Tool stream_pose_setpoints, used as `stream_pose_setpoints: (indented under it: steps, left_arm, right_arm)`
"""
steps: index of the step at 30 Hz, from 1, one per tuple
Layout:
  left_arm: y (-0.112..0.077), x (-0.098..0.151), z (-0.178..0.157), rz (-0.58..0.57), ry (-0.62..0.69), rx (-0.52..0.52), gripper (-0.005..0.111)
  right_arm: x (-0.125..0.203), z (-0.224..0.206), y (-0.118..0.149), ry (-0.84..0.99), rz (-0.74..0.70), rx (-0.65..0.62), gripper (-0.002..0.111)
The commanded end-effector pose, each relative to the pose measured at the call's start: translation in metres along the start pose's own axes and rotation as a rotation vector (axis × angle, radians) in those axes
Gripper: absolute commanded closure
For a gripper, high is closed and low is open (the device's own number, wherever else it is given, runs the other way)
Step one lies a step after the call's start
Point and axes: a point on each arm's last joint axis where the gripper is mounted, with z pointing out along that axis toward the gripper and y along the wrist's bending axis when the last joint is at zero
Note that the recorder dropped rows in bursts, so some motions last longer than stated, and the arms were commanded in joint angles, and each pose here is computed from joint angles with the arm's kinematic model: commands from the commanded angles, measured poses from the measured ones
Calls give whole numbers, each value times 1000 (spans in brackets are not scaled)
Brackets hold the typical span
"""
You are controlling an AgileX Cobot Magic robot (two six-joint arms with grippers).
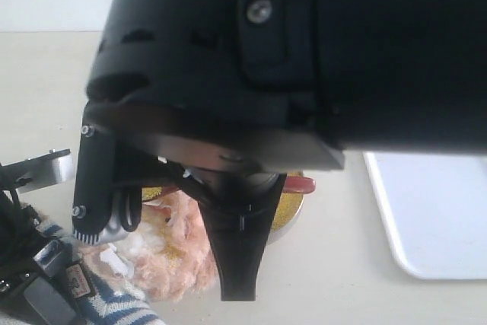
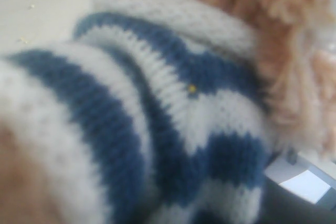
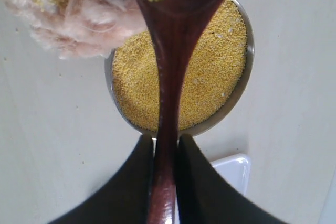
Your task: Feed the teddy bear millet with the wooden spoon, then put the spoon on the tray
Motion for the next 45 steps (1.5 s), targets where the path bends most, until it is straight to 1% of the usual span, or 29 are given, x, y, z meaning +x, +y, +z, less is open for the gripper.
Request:
stream_pose_setpoints:
  steps: [1, 7, 20, 29, 33, 38, 41, 45]
  left_arm:
    - [-4, -1, -1, 17, -9, 33, 103]
    - [-4, -1, -1, 17, -9, 33, 103]
    - [-7, -2, -1, 17, -24, 69, 103]
    - [-8, -2, -1, 12, -26, 79, 103]
    - [-7, 0, 3, 2, -15, 83, 103]
    - [-7, 1, 4, -3, -12, 87, 103]
    - [-8, 0, 3, -8, -21, 104, 103]
    - [-12, 5, -2, 14, -54, 99, 103]
  right_arm:
    - [0, -4, -2, -18, -13, 13, 109]
    - [-5, -10, 5, -37, -69, 60, 109]
    - [-8, -10, 7, -47, -55, 54, 109]
    - [-8, -10, 2, -52, -75, 105, 109]
    - [-5, -8, -3, -39, -48, 104, 109]
    - [-6, -8, -4, -44, -57, 115, 109]
    - [-5, -8, -4, -39, -56, 114, 109]
    - [-5, -8, -4, -38, -59, 121, 109]
